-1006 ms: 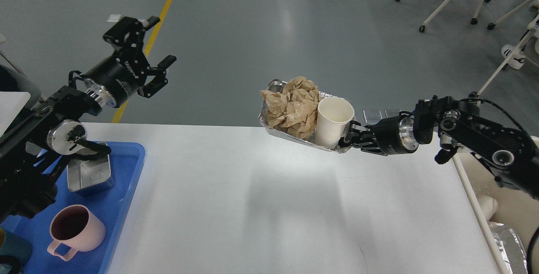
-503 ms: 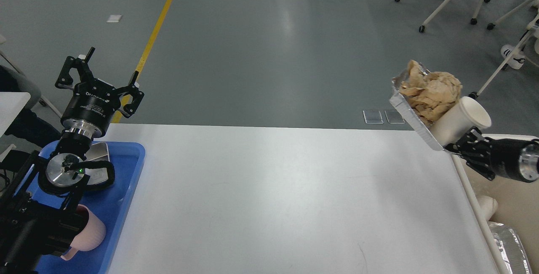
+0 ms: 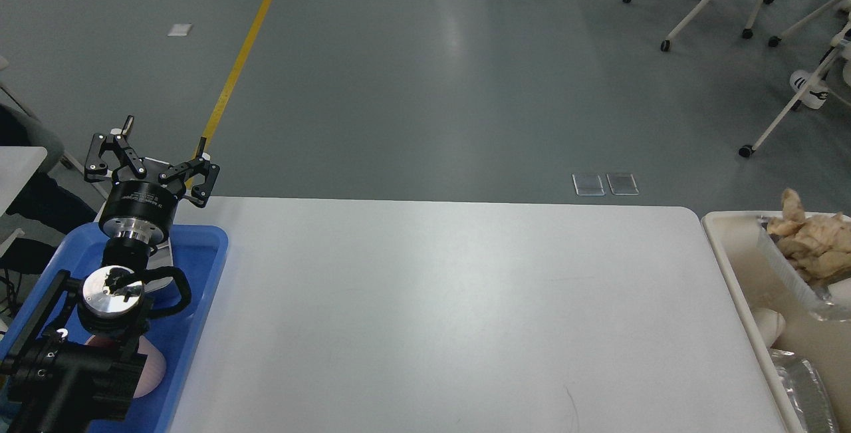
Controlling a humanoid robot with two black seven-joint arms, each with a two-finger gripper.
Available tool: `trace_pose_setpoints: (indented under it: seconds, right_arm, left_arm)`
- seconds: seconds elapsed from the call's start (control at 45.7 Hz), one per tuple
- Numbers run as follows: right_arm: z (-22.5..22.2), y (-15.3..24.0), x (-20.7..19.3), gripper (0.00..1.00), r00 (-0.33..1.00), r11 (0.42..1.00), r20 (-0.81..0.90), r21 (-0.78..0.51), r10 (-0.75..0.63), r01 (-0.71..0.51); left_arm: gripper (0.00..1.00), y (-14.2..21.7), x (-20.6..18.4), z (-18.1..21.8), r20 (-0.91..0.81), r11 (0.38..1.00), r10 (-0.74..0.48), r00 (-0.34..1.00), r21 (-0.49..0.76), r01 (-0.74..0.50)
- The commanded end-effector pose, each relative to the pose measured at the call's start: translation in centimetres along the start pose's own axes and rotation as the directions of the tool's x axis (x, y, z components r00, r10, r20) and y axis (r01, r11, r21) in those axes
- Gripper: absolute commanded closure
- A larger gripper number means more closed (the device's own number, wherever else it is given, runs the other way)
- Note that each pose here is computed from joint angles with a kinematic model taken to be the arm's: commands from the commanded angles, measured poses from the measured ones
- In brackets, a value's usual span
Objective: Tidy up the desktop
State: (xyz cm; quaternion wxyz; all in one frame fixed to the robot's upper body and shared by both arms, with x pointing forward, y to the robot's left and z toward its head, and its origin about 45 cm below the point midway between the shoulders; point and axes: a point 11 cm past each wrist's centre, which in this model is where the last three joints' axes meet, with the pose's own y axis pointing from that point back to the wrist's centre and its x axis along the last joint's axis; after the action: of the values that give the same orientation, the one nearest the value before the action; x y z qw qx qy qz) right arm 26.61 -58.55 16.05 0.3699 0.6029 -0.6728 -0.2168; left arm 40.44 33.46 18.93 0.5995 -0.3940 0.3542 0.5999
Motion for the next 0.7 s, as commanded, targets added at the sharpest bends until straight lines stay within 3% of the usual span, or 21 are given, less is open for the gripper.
trace_pose_setpoints:
  seconds: [0.0,0.284,0.415,0.525,0.678]
  right_arm:
    - [-0.2,-0.7,-1.1,0.00,1.000,1.000,0.011,0.010,-0.013,0.013]
    - [-5.4,-3.4,-5.5,0.00,0.998,0.990,0.066,0.141,0.016,-0.025]
    - [-10.9,-2.6,-8.6,0.00,0.996,0.962,0.054,0.267,-0.075,0.059]
    - [-16.2,-0.3,-14.1,0.00,0.948,0.875,0.126,0.434,-0.293,0.213]
    - [-20.6,3.8,-19.5,0.00,0.686,0.675,0.325,0.660,-0.652,0.329]
  left_arm:
    - [0.03,0.1,0.4,0.1,0.008,1.000,0.014,1.000,0.000,-0.014]
    - [0.03,0.2,1.3,0.5,0.037,0.996,0.090,0.995,-0.002,-0.090]
    - [0.03,0.2,1.3,1.1,0.048,0.996,0.090,0.995,-0.009,-0.090]
    - [0.03,0.3,1.5,1.2,0.051,0.995,0.096,0.994,-0.013,-0.096]
    - [0.03,0.9,2.1,1.3,0.057,0.994,0.113,0.992,-0.013,-0.112]
